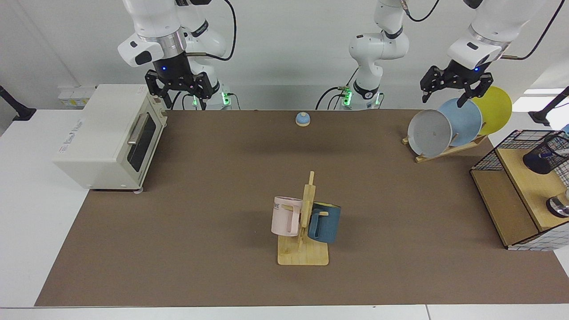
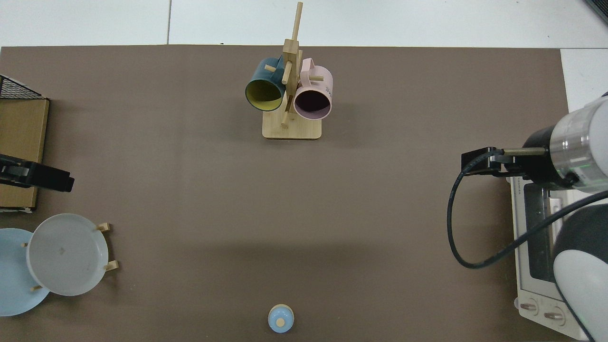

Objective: Put markers into pen holder

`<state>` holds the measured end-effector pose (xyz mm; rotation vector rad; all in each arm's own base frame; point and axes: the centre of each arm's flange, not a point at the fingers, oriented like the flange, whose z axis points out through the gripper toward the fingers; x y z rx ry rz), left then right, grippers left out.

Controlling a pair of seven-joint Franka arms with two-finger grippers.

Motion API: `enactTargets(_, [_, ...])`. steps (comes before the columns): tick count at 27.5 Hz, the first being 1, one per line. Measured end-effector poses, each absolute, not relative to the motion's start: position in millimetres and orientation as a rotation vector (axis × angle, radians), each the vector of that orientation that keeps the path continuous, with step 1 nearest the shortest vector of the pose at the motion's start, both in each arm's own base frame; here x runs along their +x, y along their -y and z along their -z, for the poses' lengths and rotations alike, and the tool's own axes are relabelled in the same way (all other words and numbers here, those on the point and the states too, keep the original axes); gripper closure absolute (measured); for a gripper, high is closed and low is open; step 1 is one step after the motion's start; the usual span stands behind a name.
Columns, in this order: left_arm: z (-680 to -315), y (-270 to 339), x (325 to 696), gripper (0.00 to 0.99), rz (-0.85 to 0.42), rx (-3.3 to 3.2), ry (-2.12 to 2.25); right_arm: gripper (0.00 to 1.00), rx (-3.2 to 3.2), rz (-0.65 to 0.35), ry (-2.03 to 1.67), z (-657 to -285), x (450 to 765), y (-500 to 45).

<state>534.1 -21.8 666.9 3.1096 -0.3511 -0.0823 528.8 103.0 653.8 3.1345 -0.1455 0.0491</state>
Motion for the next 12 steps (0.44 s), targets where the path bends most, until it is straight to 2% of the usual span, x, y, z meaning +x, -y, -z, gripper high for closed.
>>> enactTargets(12, [-666.8, 20.6, 534.1, 0.000, 0.084, 3.110, 0.348, 0.00, 3.127, 0.009, 0.073, -653.4, 521.3, -103.7])
